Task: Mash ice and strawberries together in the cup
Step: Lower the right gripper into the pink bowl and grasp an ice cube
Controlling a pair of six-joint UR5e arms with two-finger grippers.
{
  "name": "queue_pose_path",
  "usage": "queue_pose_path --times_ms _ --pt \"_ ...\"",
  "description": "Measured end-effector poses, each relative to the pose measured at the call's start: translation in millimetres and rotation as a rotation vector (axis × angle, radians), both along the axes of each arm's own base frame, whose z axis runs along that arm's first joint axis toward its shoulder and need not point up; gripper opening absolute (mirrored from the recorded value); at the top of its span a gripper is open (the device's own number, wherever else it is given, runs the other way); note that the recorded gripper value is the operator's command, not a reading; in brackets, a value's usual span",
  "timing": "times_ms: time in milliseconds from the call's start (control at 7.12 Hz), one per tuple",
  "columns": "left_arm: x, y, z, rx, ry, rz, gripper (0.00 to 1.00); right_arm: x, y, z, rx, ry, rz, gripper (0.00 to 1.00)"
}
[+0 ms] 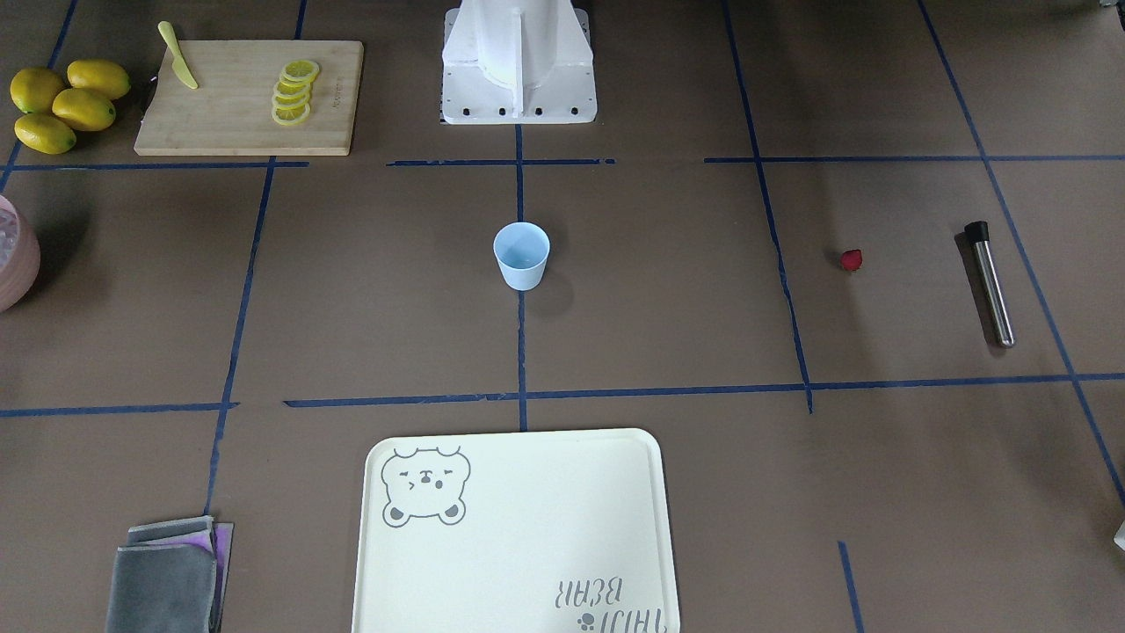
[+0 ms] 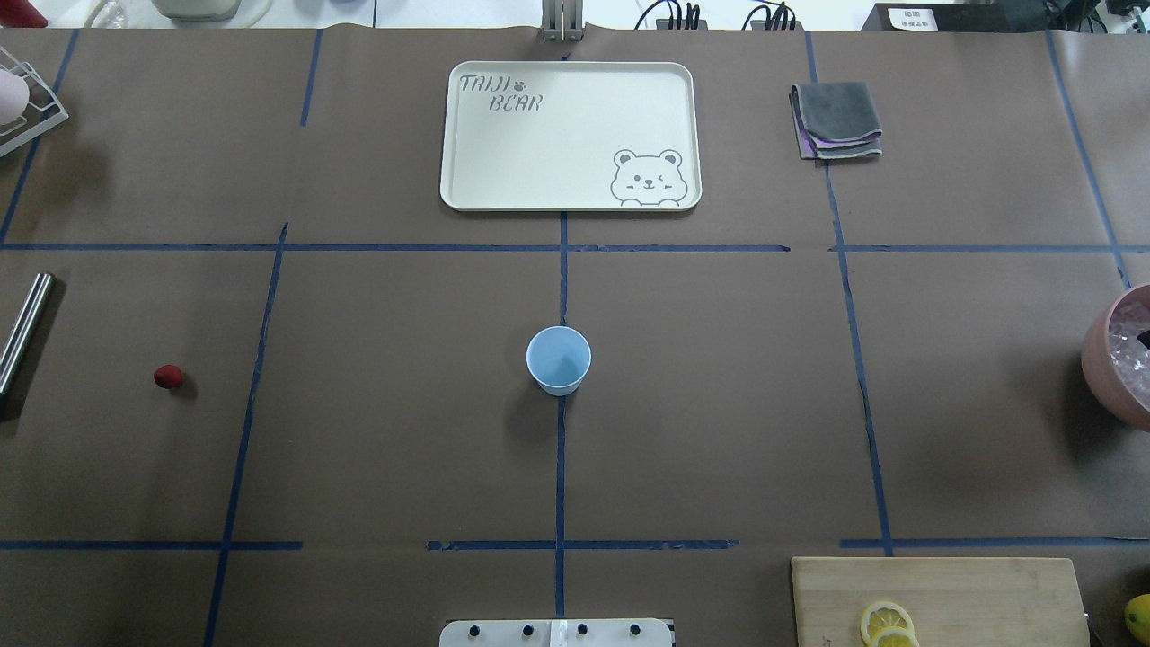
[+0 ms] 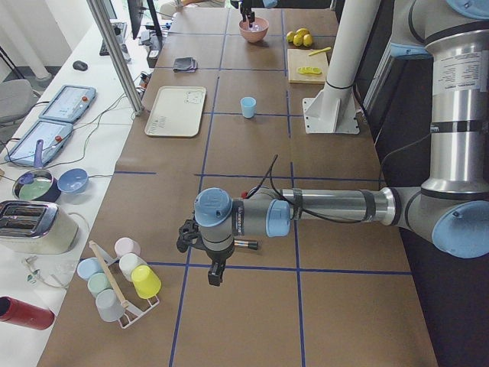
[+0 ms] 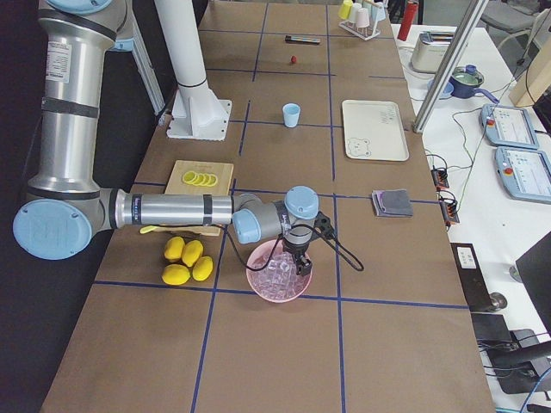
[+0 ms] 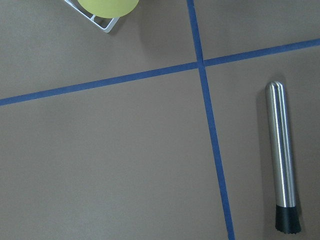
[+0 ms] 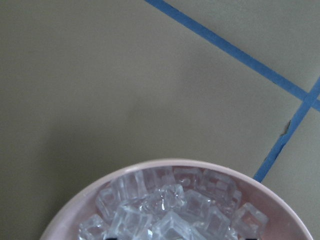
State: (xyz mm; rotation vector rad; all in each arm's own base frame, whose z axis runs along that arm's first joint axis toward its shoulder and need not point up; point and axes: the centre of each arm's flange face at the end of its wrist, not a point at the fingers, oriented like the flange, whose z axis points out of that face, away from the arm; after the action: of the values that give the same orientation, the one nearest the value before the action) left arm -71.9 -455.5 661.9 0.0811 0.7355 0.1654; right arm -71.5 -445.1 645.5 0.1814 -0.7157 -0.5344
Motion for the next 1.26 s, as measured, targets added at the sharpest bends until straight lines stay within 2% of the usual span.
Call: queue_pose_path --times_ms 281,562,843,984,1265 --pt "0 0 1 -0.003 0.0 0.0 1.0 -6 2 4 -0.001 0.017 -0.015 0.81" --pt "0 0 2 -0.003 0.0 0.001 1.0 -9 5 8 -0.006 0.023 -0.023 0.73" --pt "0 -1 1 0.0 0.0 0.001 1.0 -9 9 11 -0.011 0.028 -0.029 0.71" --pt "0 -1 0 0.001 0.0 0.001 1.0 -9 11 13 -0.014 0.03 -0.031 0.66" --pt "0 -1 0 0.002 0.0 0.001 1.0 -8 14 16 -0.019 0.033 -0.035 0.17"
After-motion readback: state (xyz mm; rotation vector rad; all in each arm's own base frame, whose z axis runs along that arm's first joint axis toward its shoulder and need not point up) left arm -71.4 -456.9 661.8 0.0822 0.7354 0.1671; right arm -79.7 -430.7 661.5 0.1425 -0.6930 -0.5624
